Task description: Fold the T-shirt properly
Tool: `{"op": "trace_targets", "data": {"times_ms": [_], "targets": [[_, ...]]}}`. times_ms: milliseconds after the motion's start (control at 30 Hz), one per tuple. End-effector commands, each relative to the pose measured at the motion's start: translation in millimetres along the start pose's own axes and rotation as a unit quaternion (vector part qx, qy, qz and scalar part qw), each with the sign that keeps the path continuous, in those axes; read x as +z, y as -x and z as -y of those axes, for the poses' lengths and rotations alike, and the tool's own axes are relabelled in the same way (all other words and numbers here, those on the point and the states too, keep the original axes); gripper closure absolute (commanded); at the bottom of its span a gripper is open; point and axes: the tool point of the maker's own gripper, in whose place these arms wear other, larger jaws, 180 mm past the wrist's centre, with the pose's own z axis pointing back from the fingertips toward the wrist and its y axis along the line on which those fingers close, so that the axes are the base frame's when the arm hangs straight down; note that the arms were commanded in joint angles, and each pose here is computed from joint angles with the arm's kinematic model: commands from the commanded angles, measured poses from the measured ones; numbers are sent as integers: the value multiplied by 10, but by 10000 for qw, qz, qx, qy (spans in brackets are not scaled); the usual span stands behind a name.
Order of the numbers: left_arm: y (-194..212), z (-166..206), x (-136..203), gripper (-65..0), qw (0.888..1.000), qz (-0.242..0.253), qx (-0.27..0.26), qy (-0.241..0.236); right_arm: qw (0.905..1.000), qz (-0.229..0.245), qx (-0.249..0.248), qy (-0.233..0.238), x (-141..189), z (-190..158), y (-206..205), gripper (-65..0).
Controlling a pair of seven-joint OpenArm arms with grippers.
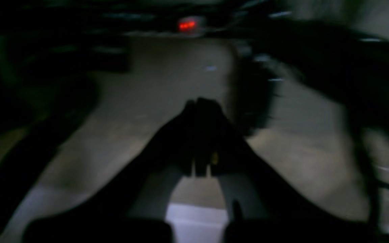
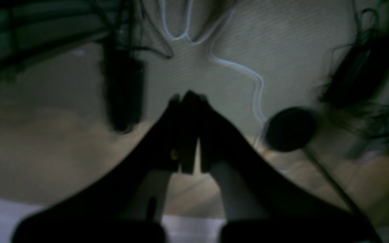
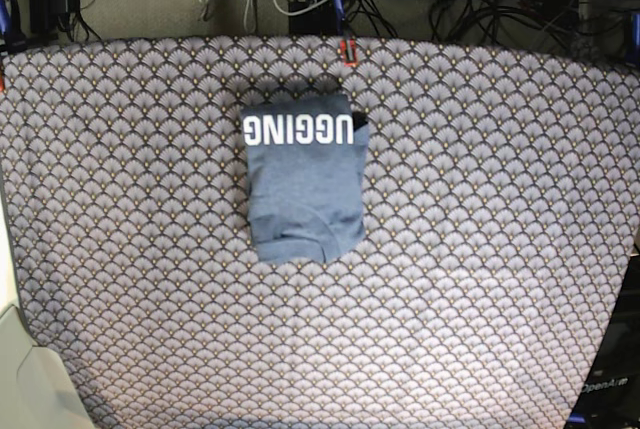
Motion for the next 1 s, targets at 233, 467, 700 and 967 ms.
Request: {"op": "trace_targets", "data": {"times_ms": [233,467,700,967], "targets": [[-146,-62,-13,-8,9997,157,-18,-184,9984,184,-26,530,-7,249,-131,0],[-150,-334,-21,-8,9991,156,-72,-384,9971,132,-393,637,5,299,-67,0],[-144,-384,-20,-8,9990,152,-90,-421,9969,13,-444,642,31,285,78,0],[-146,-318,-19,-9,9983,172,-431,-342,9970,-64,-418,646,53,290,186,0]]}}
